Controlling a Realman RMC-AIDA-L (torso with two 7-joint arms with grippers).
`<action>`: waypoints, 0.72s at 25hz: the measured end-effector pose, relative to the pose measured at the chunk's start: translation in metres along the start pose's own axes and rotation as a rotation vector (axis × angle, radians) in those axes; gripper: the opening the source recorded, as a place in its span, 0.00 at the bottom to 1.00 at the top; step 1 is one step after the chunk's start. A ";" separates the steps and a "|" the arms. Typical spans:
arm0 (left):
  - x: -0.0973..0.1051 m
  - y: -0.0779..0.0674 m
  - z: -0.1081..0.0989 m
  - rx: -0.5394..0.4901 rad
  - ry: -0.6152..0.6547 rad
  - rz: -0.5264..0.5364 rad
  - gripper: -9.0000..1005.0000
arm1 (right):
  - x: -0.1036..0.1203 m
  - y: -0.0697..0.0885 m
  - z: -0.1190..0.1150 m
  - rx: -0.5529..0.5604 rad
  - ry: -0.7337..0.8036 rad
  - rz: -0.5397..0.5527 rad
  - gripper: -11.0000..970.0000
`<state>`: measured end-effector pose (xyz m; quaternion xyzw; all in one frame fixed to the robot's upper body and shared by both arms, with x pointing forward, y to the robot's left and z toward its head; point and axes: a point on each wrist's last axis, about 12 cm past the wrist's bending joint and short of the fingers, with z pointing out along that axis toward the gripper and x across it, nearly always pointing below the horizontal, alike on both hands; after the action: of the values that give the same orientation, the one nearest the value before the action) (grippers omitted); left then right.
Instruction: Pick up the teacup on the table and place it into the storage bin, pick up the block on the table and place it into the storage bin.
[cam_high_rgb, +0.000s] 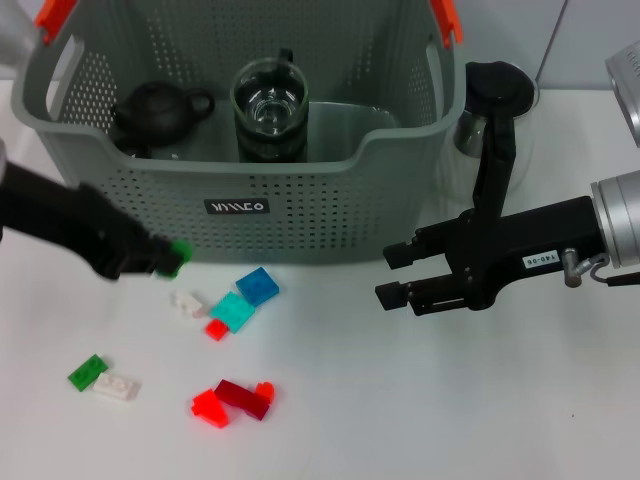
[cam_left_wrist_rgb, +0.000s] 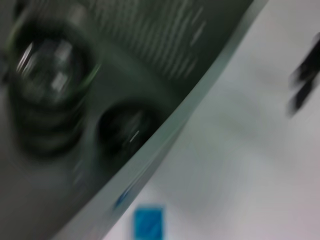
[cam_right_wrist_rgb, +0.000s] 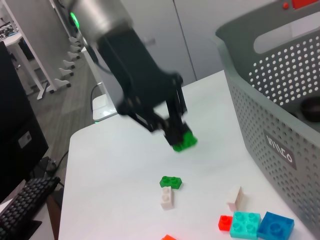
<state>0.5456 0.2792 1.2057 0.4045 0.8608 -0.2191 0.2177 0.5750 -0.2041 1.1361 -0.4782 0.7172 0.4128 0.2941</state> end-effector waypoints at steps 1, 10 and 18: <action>-0.002 0.000 -0.006 0.029 -0.039 0.009 0.12 | 0.000 0.000 0.000 0.000 0.000 0.000 0.63; -0.043 0.006 -0.045 0.133 -0.389 0.102 0.11 | 0.001 0.001 0.000 -0.005 -0.003 0.003 0.63; -0.097 0.031 -0.013 -0.105 -0.411 0.106 0.11 | -0.001 0.001 0.001 -0.010 -0.003 -0.001 0.63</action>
<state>0.6239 0.2456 1.2638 0.3842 0.7861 -0.2402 0.4203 0.5744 -0.2030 1.1370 -0.4793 0.7144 0.4169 0.2933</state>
